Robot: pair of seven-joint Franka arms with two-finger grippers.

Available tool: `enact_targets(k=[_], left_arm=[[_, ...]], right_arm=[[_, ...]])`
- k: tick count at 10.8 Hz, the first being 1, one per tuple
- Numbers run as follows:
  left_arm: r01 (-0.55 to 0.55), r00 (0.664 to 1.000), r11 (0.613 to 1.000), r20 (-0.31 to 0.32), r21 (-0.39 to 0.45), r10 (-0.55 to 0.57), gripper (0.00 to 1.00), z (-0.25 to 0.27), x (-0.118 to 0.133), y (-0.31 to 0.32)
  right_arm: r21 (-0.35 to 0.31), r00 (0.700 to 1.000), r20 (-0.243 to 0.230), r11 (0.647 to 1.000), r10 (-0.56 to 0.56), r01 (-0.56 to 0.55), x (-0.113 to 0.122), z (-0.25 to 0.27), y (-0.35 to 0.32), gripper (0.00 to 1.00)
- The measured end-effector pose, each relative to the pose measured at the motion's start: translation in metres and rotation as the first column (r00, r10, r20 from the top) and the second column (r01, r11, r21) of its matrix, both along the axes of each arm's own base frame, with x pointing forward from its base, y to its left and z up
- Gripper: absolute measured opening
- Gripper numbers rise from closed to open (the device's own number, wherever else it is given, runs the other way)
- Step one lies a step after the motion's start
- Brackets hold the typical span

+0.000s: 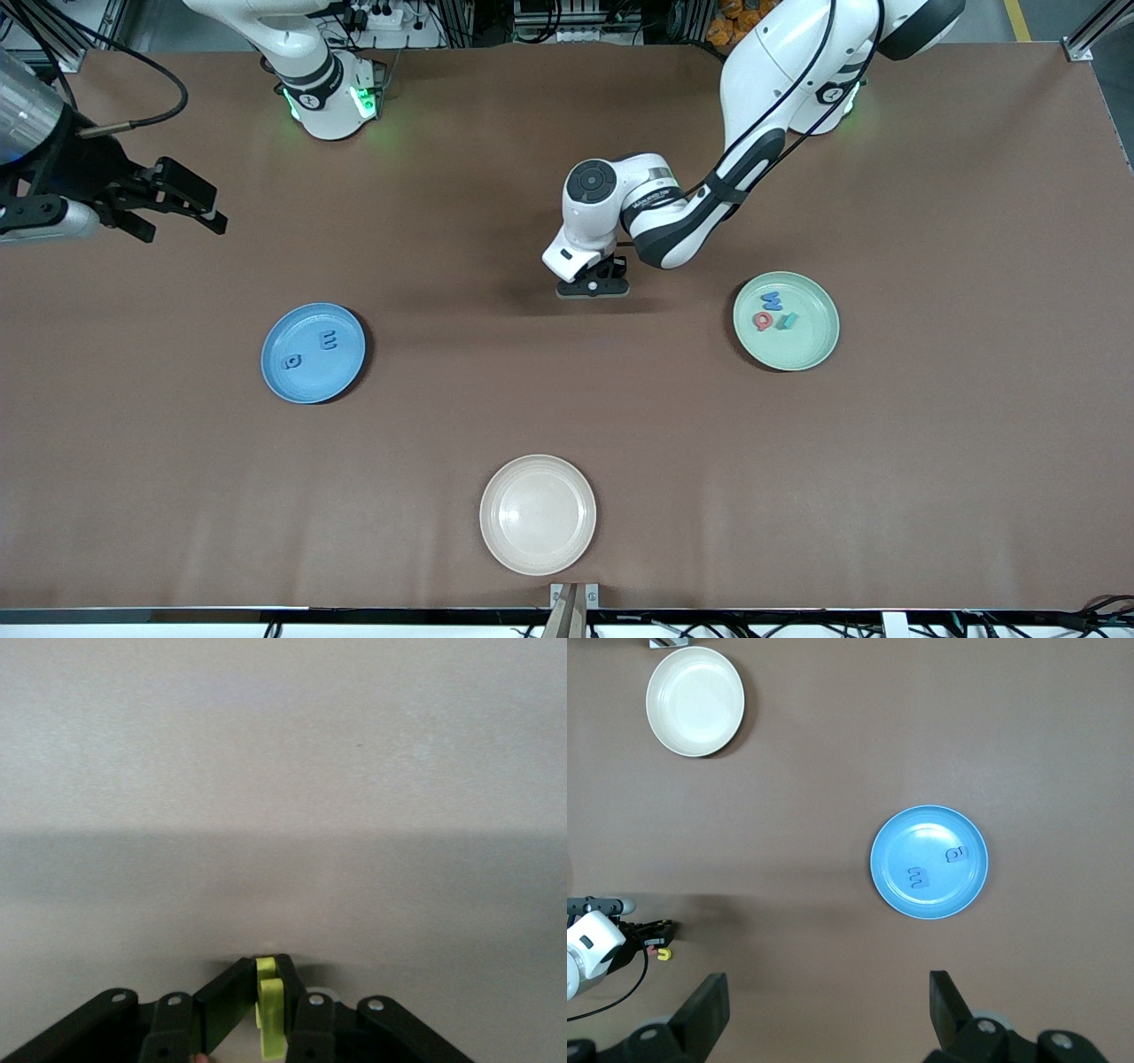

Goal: Sort upper and lower case letters into plates
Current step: 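Lift the yellow H and carry it to the green plate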

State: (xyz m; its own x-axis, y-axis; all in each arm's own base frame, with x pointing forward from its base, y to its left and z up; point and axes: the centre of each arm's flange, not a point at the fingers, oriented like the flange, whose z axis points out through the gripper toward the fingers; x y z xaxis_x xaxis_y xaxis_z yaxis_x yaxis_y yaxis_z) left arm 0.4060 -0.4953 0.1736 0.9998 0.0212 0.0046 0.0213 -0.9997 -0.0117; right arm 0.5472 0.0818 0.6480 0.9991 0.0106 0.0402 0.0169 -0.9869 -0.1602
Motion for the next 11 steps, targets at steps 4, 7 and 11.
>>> enact_targets(k=[4,7,11], left_arm=[[-0.001,1.0,1.0,-0.003,0.007,0.001,0.18,0.0,0.0,0.001],[-0.007,1.0,1.0,-0.006,0.014,0.007,0.18,0.0,0.003,0.004],[-0.01,1.0,0.999,-0.014,0.031,0.01,0.18,0.007,0.006,0.007]], right_arm=[[0.0,1.0,-0.007,1.0,0.012,-0.012,0.001,-0.004,0.006,1.0],[0.0,1.0,-0.008,1.0,0.012,-0.012,0.001,-0.004,0.006,1.0],[0.0,0.999,-0.008,0.999,0.033,-0.033,-0.001,-0.004,0.019,1.0]])
